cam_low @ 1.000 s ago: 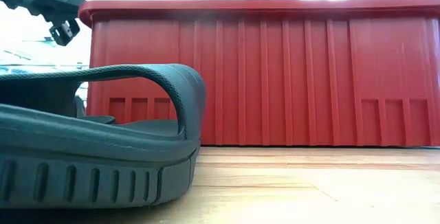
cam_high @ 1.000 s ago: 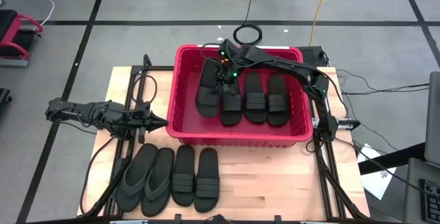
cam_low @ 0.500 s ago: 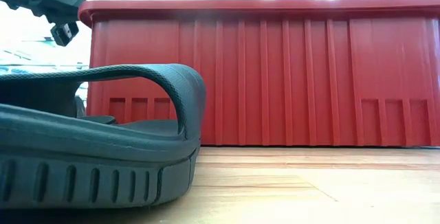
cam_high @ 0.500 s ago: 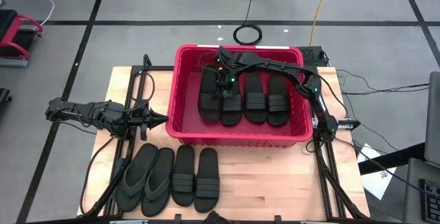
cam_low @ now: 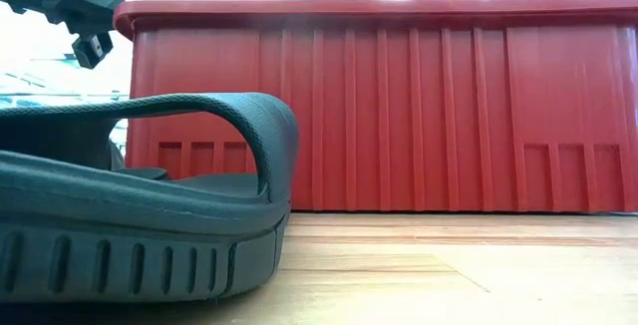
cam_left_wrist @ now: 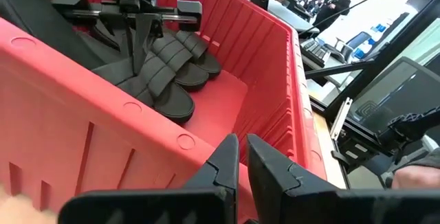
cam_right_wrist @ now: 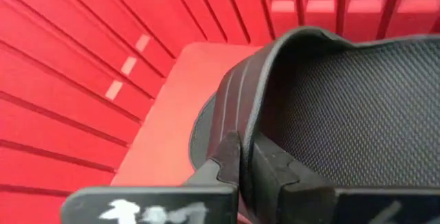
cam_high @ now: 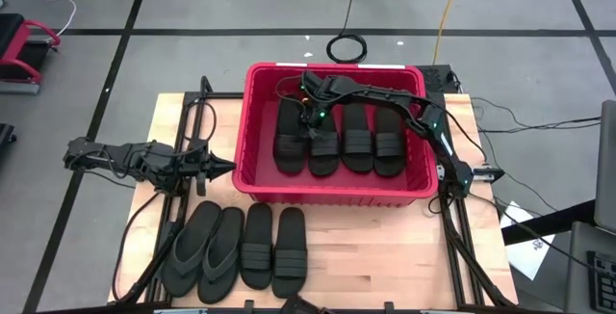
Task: Pick and place slides into bin
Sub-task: Put the black slipper into the red organizer bin
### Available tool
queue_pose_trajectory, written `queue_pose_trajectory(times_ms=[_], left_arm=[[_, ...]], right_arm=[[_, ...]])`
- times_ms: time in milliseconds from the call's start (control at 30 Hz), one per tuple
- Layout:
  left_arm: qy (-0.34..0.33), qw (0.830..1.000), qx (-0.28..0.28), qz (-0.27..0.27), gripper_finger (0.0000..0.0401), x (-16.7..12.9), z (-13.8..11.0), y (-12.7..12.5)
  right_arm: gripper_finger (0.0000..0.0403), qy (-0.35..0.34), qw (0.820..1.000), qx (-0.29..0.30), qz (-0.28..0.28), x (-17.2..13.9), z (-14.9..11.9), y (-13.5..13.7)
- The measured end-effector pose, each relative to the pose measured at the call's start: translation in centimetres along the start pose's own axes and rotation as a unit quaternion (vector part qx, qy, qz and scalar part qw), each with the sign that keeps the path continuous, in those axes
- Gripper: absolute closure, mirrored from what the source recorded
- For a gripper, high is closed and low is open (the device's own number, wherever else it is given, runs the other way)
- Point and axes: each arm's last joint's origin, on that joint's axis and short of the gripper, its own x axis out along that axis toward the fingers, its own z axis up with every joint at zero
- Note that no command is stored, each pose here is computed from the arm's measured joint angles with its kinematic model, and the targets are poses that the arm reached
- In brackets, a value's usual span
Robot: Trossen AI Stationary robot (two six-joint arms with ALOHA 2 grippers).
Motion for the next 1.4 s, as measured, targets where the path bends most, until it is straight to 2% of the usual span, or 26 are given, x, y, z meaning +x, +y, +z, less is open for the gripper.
queue_pose_trajectory(times_ms=[367, 633, 967, 1133, 1267, 1400], left_arm=[[0.000, 1.000, -0.001, -0.001, 0.0375, 0.0, 0.0, 0.0], [0.001, 1.000, 0.000, -0.001, 0.0375, 0.0, 0.0, 0.0], [0.001, 1.000, -0.003, -0.002, 0.0375, 0.0, 0.0, 0.0], [0.001, 1.000, -0.003, -0.002, 0.0375, 0.0, 0.0, 0.0], [0.001, 1.000, -0.002, -0.002, 0.0375, 0.0, 0.0, 0.0], [0.001, 1.000, 0.000, -0.002, 0.0375, 0.0, 0.0, 0.0]], right_arm=[[0.0399, 0.015, 1.000, -0.002, 0.017, 0.4, -0.9, 0.1], [0.0397, 0.033, 0.999, 0.000, -0.017, 0.4, -1.5, -0.4], [0.0331, 0.050, 0.996, -0.031, -0.068, 0.7, -1.3, -0.6], [0.0298, 0.054, 0.993, -0.016, -0.101, 0.9, -1.0, -0.7], [0.0282, 0.071, 0.988, -0.020, -0.137, 0.6, -0.6, -0.4], [0.0274, 0.060, 0.987, -0.043, -0.143, -0.2, 0.4, 0.5]])
